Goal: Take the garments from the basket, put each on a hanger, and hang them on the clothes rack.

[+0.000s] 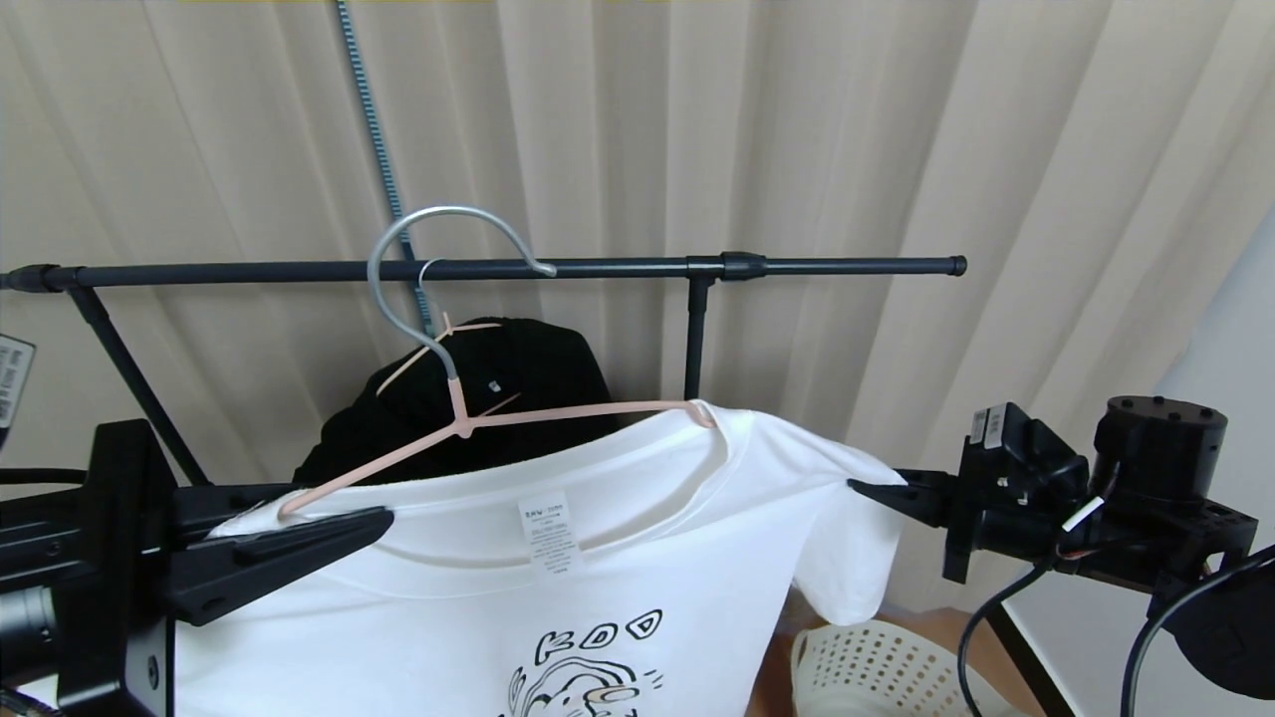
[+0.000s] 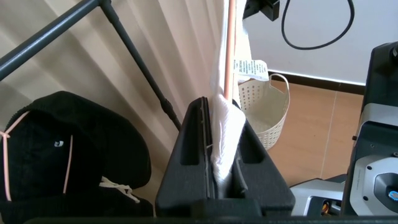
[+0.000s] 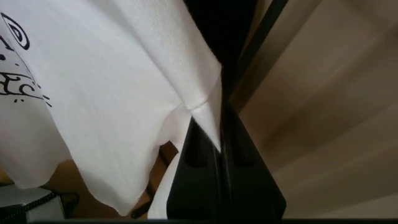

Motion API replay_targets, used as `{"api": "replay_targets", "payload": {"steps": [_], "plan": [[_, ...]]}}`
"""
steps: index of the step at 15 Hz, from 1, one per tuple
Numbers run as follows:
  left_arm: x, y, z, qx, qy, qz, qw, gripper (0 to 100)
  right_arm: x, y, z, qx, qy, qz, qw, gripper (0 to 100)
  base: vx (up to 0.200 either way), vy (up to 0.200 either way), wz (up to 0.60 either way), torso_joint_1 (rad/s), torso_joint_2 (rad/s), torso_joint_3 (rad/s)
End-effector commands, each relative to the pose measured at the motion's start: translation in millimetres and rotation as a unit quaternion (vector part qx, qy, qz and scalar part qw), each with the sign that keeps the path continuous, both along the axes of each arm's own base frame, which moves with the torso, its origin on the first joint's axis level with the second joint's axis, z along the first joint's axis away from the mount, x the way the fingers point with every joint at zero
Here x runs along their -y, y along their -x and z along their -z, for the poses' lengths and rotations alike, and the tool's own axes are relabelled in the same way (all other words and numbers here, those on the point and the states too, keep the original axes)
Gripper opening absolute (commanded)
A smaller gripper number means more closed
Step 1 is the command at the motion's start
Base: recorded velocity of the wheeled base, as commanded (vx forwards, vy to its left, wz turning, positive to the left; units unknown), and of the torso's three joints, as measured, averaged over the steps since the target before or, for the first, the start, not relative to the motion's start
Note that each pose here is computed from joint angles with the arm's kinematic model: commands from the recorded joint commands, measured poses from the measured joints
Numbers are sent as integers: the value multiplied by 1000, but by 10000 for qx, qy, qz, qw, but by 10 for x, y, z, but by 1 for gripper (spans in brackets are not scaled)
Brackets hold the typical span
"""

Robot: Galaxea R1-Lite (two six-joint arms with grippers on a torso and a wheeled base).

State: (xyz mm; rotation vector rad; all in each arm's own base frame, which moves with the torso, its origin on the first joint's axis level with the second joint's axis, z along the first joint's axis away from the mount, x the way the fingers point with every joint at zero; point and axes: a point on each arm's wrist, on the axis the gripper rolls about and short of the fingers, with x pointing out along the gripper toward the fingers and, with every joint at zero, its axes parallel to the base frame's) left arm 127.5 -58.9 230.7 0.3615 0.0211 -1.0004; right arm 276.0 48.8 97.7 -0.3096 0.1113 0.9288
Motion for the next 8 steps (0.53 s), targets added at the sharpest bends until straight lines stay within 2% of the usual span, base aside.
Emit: {"api": "replay_targets", "payload": {"steps": [1, 5, 8], "plan": [[1, -4, 2, -6, -1, 0, 10000, 0, 5, -22, 28, -40, 7, 16, 10000, 0, 0, 0, 0, 0, 0, 0], [3, -10, 6, -21, -6, 0, 10000, 0, 5, 29, -31, 7, -40, -11, 10000, 0, 0, 0, 0, 0, 0, 0], [6, -17, 15, -99, 24, -13, 9999, 0, -4, 91, -105, -102, -233, 22, 9997, 0, 0, 0, 0, 0, 0, 0]]}}
